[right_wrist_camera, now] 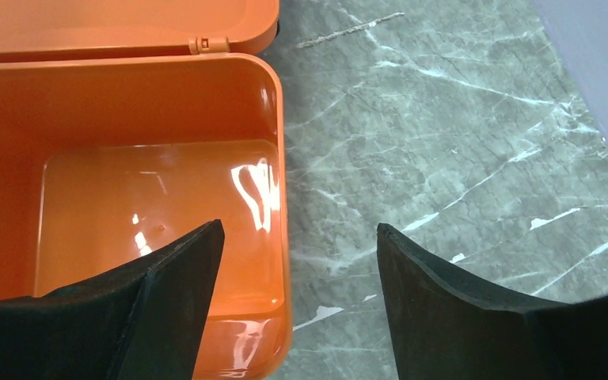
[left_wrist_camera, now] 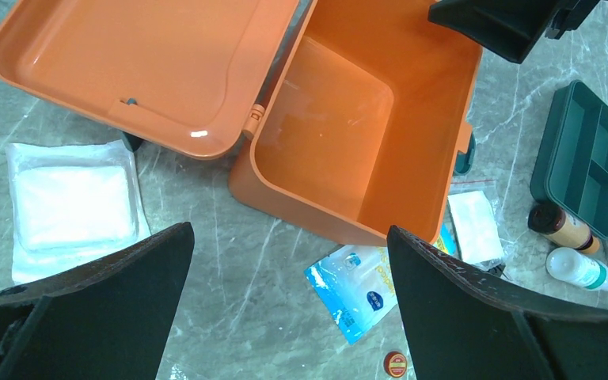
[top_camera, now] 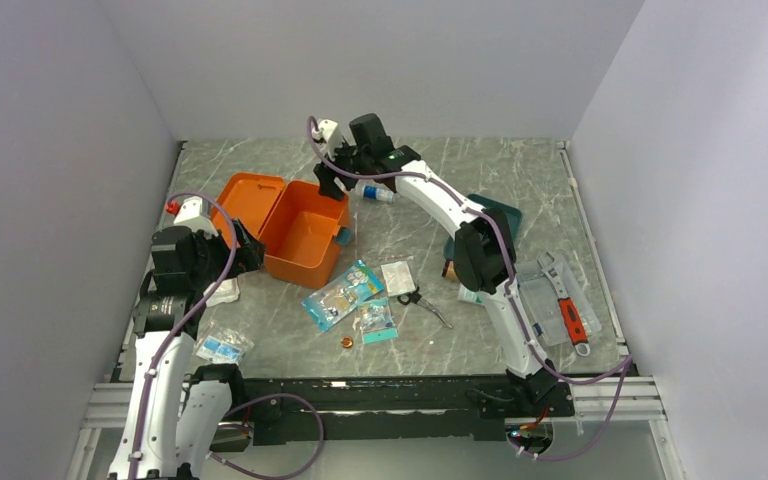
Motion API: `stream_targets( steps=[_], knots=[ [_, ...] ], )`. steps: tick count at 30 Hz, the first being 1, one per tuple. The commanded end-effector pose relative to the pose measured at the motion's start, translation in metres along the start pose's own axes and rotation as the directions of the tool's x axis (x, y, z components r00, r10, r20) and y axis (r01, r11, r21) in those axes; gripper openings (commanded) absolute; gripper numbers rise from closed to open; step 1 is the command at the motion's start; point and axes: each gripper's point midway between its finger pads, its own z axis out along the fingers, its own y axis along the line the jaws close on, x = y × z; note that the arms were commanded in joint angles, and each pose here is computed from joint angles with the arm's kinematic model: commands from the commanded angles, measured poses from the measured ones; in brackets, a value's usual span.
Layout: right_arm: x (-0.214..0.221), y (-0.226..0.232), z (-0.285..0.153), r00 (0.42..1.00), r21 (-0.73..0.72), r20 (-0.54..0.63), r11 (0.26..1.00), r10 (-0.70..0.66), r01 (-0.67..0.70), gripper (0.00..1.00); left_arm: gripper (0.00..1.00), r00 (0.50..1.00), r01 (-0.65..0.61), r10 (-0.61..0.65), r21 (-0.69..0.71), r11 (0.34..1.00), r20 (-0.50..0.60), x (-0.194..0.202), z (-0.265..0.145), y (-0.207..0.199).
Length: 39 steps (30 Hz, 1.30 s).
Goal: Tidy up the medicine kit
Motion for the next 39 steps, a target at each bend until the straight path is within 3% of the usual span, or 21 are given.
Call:
stream_targets(
  steps=[1,13,27,33,39],
  knots=[
    [-0.019,0.006,0.006,0.998,-0.021,0.063,1.0,-0.013,0.014,0.72,0.99,0.999,-0.018,0.018,-0.015,1.0,0.04,-0.012,-0.001,0.002],
    [-0.003,0.016,0.024,1.0,-0.006,0.009,1.0,-0.021,0.021,0.59,0.99,0.999,-0.019,0.019,-0.015,1.0,0.045,-0.012,-0.002,0.002],
    [0.004,0.003,0.026,0.999,0.125,-0.025,0.992,0.025,-0.021,0.0,1.0,0.999,-0.018,0.019,-0.026,1.0,0.042,-0.011,-0.002,0.004],
    [0.005,-0.014,0.018,0.993,0.249,-0.009,0.962,0.121,-0.115,0.0,0.99,0.999,-0.019,0.021,-0.029,0.999,0.049,-0.013,-0.003,0.004],
    [0.007,-0.027,0.009,0.953,0.371,0.064,0.88,0.295,-0.297,0.0,0.99,0.999,0.007,-0.005,-0.045,0.999,0.041,-0.01,0.0,0.008]
  ],
)
